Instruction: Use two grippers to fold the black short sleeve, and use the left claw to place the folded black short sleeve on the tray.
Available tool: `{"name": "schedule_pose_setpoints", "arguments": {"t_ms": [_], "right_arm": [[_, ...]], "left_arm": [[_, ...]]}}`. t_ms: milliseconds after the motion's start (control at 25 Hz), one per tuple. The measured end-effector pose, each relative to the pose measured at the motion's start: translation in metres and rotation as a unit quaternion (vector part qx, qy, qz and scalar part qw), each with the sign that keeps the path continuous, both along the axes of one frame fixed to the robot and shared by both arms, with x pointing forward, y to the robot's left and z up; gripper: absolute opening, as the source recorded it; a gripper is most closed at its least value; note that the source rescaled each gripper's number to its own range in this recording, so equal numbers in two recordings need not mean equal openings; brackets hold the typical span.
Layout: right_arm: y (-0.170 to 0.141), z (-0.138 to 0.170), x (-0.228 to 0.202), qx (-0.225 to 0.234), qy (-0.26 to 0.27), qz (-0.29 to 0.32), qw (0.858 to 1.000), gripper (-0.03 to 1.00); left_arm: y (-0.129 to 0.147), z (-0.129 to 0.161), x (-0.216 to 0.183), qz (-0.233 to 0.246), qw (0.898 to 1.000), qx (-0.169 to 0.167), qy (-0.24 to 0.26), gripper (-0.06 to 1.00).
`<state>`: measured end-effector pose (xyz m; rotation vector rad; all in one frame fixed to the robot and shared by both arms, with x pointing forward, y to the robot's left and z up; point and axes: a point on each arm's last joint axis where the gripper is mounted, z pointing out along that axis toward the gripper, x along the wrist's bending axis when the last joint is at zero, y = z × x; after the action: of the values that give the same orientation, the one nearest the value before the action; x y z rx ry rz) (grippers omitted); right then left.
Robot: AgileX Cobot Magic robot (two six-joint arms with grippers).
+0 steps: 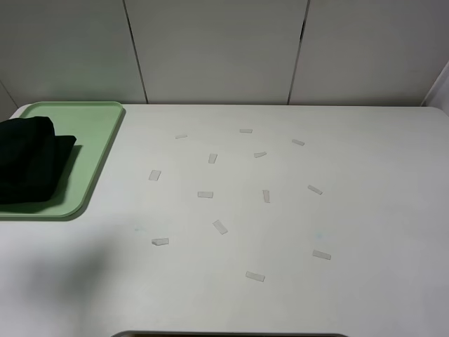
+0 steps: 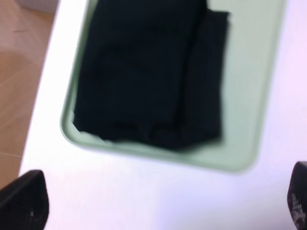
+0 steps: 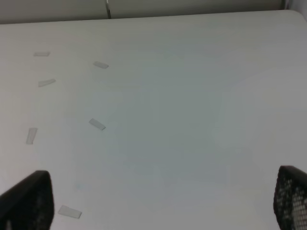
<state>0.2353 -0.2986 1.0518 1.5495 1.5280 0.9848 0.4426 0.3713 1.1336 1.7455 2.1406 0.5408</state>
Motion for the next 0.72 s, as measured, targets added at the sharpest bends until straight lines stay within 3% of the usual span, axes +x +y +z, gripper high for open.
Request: {"name": "schedule_pose_setpoints", "arguments": {"t_ms": [160,400,720], "right_arm": [[0.000,0.000,0.000,0.000,0.000,0.000,1.000,1.00],[0.000,0.000,0.000,0.000,0.000,0.000,1.000,1.00],[0.000,0.000,0.000,0.000,0.000,0.000,1.000,1.00]], "left_arm": [[-0.020,0.017,-0.038,-0.021,1.000,0.010,0.019,1.00],[-0.035,0.043,-0.090,-0.001,0.997,0.042,-0.064,1.00],[-0.065,0.016,-0.160,-0.037,0.989,0.046,-0.133,1.00]]}}
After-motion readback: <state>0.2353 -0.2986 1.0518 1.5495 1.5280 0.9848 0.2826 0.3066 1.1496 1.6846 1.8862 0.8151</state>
